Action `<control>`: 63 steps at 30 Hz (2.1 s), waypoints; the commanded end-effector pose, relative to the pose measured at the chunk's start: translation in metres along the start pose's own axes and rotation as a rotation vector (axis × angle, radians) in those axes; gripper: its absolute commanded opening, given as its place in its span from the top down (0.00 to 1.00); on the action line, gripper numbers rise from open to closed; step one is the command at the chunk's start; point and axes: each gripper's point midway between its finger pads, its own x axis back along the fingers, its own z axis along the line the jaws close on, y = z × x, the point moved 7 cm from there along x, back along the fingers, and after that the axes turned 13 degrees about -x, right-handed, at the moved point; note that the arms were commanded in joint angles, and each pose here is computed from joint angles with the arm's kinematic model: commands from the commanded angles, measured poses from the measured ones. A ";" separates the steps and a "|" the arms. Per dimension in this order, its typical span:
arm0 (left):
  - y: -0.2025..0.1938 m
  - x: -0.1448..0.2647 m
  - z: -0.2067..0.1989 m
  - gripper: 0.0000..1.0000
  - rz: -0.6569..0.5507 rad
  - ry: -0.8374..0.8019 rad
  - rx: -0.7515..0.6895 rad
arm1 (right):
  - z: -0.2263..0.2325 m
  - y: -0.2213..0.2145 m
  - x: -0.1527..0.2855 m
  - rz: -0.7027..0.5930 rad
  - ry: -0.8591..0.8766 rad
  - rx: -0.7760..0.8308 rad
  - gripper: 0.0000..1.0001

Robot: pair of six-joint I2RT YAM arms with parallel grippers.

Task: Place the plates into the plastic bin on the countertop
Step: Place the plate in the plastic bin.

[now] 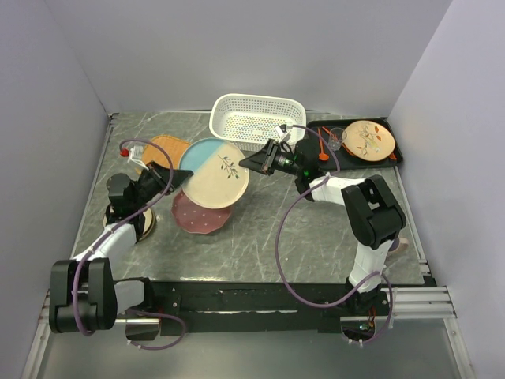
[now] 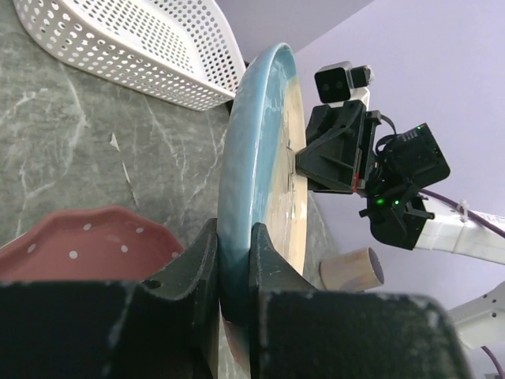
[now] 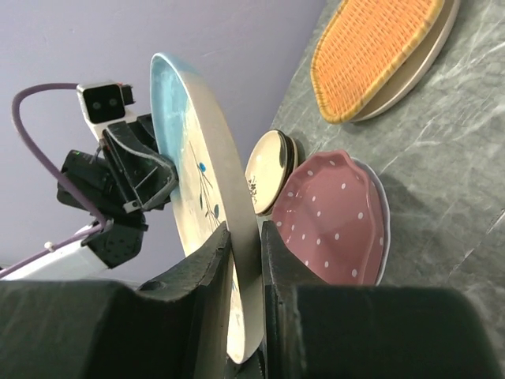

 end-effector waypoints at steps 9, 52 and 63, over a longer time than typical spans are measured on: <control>0.001 -0.002 0.000 0.99 -0.026 -0.032 -0.109 | 0.060 -0.011 -0.011 0.147 0.233 0.069 0.49; 0.009 0.005 -0.012 0.99 -0.086 -0.030 -0.126 | 0.022 -0.024 -0.024 0.245 0.209 0.012 1.00; 0.014 0.007 -0.002 0.25 -0.076 0.093 -0.172 | 0.030 -0.025 -0.020 0.239 0.224 0.028 1.00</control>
